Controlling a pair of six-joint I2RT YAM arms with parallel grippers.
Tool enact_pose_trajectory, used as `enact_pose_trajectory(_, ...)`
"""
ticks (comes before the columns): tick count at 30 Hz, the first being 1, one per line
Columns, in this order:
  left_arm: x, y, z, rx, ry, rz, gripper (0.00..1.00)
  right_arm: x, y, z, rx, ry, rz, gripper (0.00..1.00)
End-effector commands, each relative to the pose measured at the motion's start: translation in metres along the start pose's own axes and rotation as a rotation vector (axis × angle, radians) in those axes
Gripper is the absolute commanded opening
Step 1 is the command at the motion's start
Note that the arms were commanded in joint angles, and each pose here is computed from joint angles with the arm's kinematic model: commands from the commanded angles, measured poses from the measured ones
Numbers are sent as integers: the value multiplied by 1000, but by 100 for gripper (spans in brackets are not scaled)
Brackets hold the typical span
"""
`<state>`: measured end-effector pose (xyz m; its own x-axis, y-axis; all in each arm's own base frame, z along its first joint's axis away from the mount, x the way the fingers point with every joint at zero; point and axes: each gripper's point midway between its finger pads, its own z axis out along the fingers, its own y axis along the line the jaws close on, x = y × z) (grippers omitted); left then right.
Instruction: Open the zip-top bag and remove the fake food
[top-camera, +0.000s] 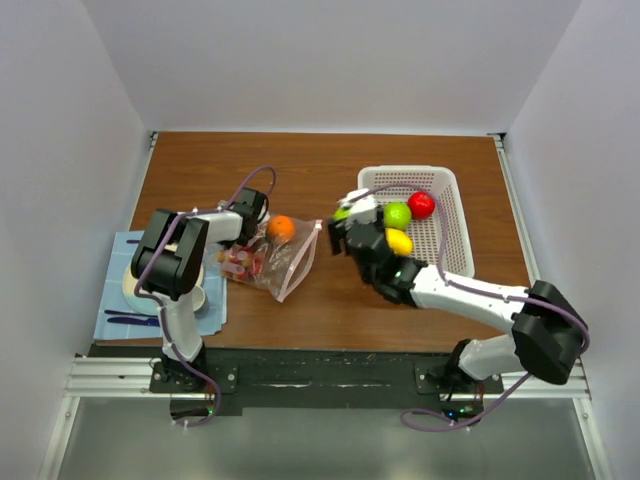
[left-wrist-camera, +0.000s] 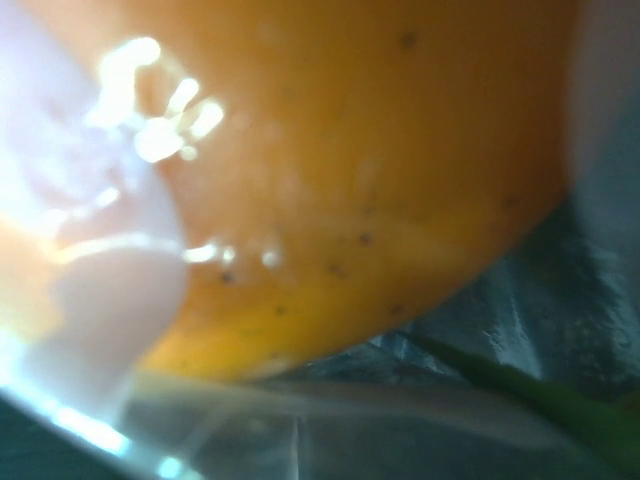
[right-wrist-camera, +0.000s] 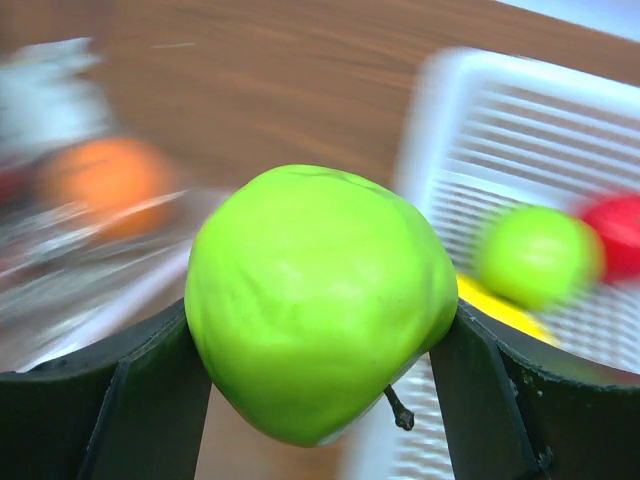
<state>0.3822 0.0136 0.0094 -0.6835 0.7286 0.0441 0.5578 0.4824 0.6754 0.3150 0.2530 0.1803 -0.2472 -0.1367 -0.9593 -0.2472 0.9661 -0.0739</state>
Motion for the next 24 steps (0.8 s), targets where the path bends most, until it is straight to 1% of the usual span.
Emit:
enact_pose_trajectory(1, 41, -91, 14, 336, 93, 179, 0, 12, -132, 11, 526, 73, 204, 0)
enact_pose_trajectory(2, 42, -91, 14, 338, 94, 179, 0, 16, -148, 15, 571, 98, 220, 0)
enact_pose_trajectory(3, 42, -92, 14, 340, 92, 179, 0, 19, -150, 17, 580, 117, 209, 0)
enact_pose_trajectory(4, 41, -92, 14, 341, 90, 178, 0, 31, -150, 24, 593, 159, 179, 26)
enact_pose_trajectory(6, 41, -92, 14, 344, 91, 179, 0, 33, -148, 30, 591, 207, 138, 62)
enact_pose_trajectory(7, 40, -92, 14, 343, 89, 176, 0, 38, -145, 34, 579, 231, 128, 95)
enact_pose_trajectory(8, 39, -91, 14, 342, 87, 174, 0, 43, -143, 38, 587, 264, 111, 99)
enact_pose_trajectory(10, 40, -92, 14, 344, 87, 175, 0, 46, -142, 40, 595, 281, 102, 99)
enact_pose_trajectory(12, 40, -91, 14, 339, 82, 176, 0, 40, -145, 38, 612, 270, 107, 99)
enact_pose_trajectory(16, 41, -91, 14, 336, 80, 176, 0, 16, -150, 27, 609, 199, 109, 99)
enact_pose_trajectory(17, 41, -92, 14, 335, 82, 175, 0, 11, -145, 23, 587, 187, 77, 99)
enact_pose_trajectory(18, 40, -91, 14, 335, 81, 176, 0, -2, -142, 15, 577, 144, 69, 99)
enact_pose_trajectory(19, 40, -91, 14, 335, 81, 176, 0, -9, -134, 11, 558, 116, 40, 99)
enact_pose_trajectory(20, 40, -91, 15, 337, 81, 177, 0, -16, -108, 5, 493, 73, -38, 99)
enact_pose_trajectory(21, 39, -91, 15, 337, 81, 177, 0, -25, -100, -4, 486, 37, -65, 98)
enact_pose_trajectory(22, 39, -91, 15, 339, 82, 176, 0, -27, -85, -8, 441, 21, -94, 99)
enact_pose_trajectory(23, 39, -91, 15, 341, 85, 178, 0, -29, -59, -15, 377, -3, -142, 98)
enact_pose_trajectory(24, 37, -90, 14, 338, 81, 175, 0, -29, -46, -19, 336, -12, -156, 95)
